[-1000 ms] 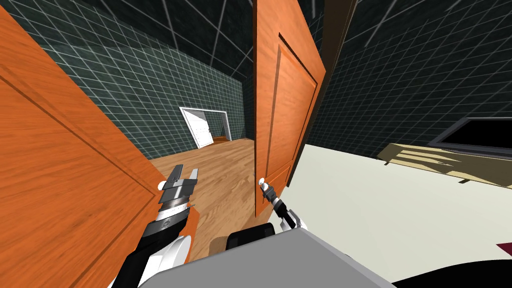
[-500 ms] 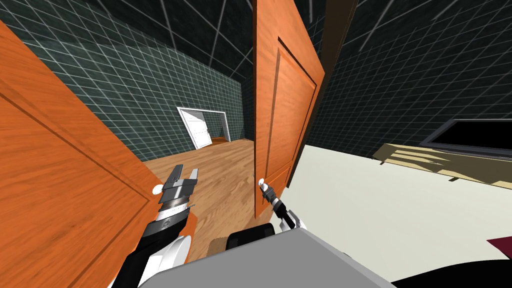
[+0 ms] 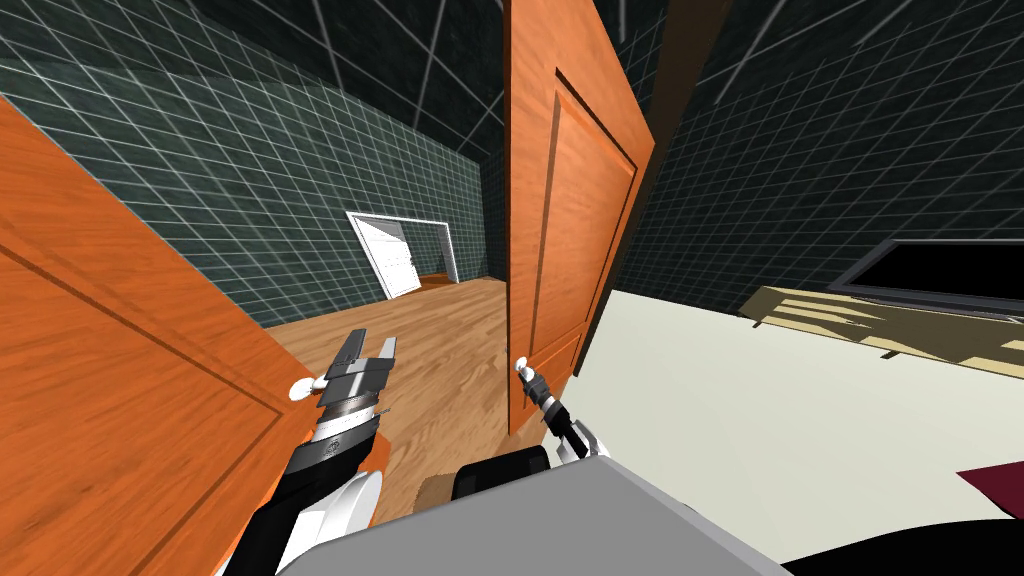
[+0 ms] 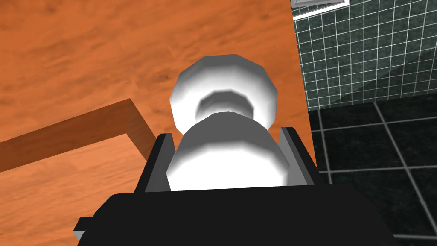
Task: Push the door open
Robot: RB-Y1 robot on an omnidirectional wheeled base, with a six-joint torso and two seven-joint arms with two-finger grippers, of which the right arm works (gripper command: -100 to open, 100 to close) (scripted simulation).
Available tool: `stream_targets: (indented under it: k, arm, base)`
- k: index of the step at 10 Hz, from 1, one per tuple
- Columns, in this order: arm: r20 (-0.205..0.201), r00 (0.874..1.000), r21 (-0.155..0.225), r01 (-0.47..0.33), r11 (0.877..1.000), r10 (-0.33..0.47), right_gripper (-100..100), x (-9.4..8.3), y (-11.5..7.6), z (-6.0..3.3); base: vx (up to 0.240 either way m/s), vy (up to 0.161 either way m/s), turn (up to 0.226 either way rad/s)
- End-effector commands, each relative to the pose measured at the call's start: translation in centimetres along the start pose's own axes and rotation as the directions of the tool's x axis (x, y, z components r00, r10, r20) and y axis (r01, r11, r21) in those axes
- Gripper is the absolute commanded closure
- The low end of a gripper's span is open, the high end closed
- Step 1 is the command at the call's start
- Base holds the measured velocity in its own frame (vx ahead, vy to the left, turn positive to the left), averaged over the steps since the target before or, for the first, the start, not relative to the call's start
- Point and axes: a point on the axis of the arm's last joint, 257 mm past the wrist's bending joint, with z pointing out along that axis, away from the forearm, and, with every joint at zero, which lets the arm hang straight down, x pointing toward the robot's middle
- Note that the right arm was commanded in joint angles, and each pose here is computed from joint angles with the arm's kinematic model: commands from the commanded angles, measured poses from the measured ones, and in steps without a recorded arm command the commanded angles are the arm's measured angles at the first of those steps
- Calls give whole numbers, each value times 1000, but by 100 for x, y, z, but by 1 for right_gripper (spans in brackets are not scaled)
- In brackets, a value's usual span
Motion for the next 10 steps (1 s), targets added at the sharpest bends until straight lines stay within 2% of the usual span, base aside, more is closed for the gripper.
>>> stream_targets:
  k: [1,2,4,5,7,8,10]
  arm:
    - [14,998,3,-56,998,56,100,-58,-25,47]
    - [14,998,3,-62,998,62,100,-58,-25,47]
    - [18,991,1,-136,991,136,100,-57,-3,70]
    - [18,989,1,-145,989,145,100,-57,-3,70]
    - [21,975,0,-223,975,223,100,-56,21,94]
    - [21,972,-1,-234,972,234,100,-56,21,94]
    - [24,951,-2,-308,952,308,100,-54,45,119]
  base:
    - [63,27,-46]
    - [41,23,-8]
    - [43,14,-39]
    - [36,16,-20]
    - [38,22,-51]
    - [37,22,-19]
    - [51,24,-57]
